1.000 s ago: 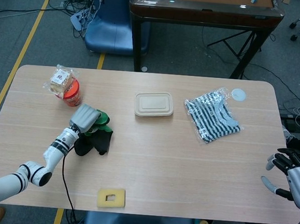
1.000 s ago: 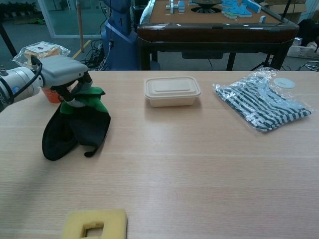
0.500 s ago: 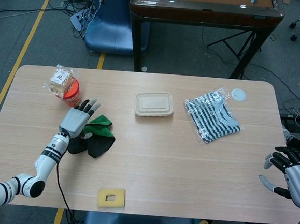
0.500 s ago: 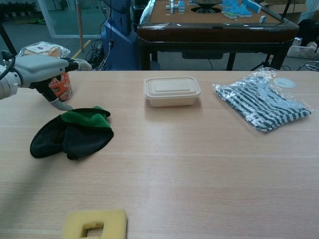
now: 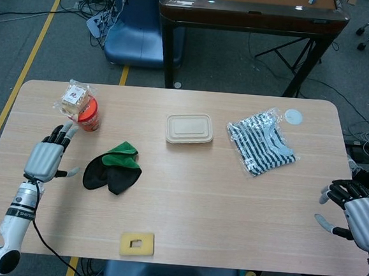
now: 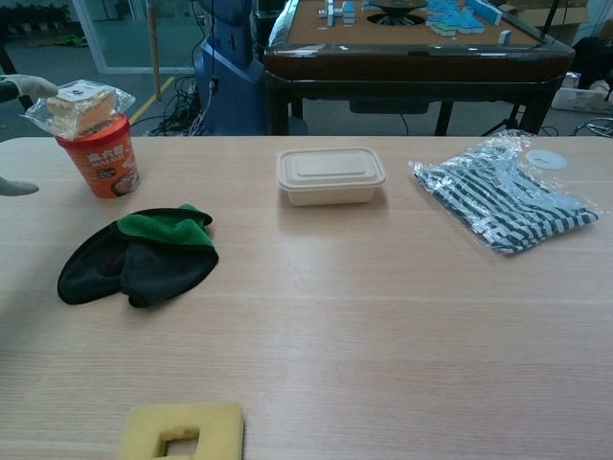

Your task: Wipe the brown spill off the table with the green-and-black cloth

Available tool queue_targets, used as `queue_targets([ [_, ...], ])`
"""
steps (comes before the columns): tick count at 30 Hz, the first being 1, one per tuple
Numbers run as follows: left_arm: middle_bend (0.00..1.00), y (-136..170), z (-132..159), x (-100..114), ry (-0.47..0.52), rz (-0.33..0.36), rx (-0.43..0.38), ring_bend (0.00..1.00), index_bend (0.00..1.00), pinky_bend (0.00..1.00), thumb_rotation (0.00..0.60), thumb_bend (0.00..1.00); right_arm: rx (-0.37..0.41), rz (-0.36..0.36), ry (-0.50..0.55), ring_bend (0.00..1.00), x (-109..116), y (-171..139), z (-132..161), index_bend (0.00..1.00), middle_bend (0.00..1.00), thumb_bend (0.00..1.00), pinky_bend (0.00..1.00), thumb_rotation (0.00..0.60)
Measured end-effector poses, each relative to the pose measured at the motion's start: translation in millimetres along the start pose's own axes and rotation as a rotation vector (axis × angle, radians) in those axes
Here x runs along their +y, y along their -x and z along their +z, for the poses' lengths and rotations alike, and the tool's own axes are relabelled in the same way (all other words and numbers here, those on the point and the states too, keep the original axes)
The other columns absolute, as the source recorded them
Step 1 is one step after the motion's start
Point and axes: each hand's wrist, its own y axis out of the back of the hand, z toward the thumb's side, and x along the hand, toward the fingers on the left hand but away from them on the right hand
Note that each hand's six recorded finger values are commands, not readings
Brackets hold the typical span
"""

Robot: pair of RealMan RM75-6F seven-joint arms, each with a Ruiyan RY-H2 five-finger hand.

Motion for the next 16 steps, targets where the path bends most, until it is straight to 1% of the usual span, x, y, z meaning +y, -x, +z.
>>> queue_targets([
  [4, 0.00, 28, -27, 8, 0.014, 0.026, 0.070, 0.01, 0.00, 0.25, 0.600, 0.13, 0.014, 0.036, 0.002, 0.21, -9, 5, 2, 0.34, 0.31, 0.29, 0.22, 0.600],
  [6, 0.00, 44, -38, 11, 0.022, 0.042, 0.101, 0.01, 0.00, 0.25, 0.600, 0.13, 0.032, 0.052, 0.005, 0.20, -13, 10, 5, 0.31, 0.29, 0.29, 0.22, 0.600],
  [12, 0.00, 88, -63, 17, 0.043, 0.078, 0.176, 0.01, 0.00, 0.25, 0.600, 0.13, 0.078, 0.056, 0.008, 0.19, -19, 16, 15, 0.30, 0.28, 0.29, 0.22, 0.600],
  [16, 0.00, 113, -69, 20, 0.051, 0.102, 0.195, 0.01, 0.00, 0.25, 0.600, 0.13, 0.095, 0.049, 0.013, 0.19, -22, 17, 19, 0.30, 0.28, 0.29, 0.22, 0.600],
])
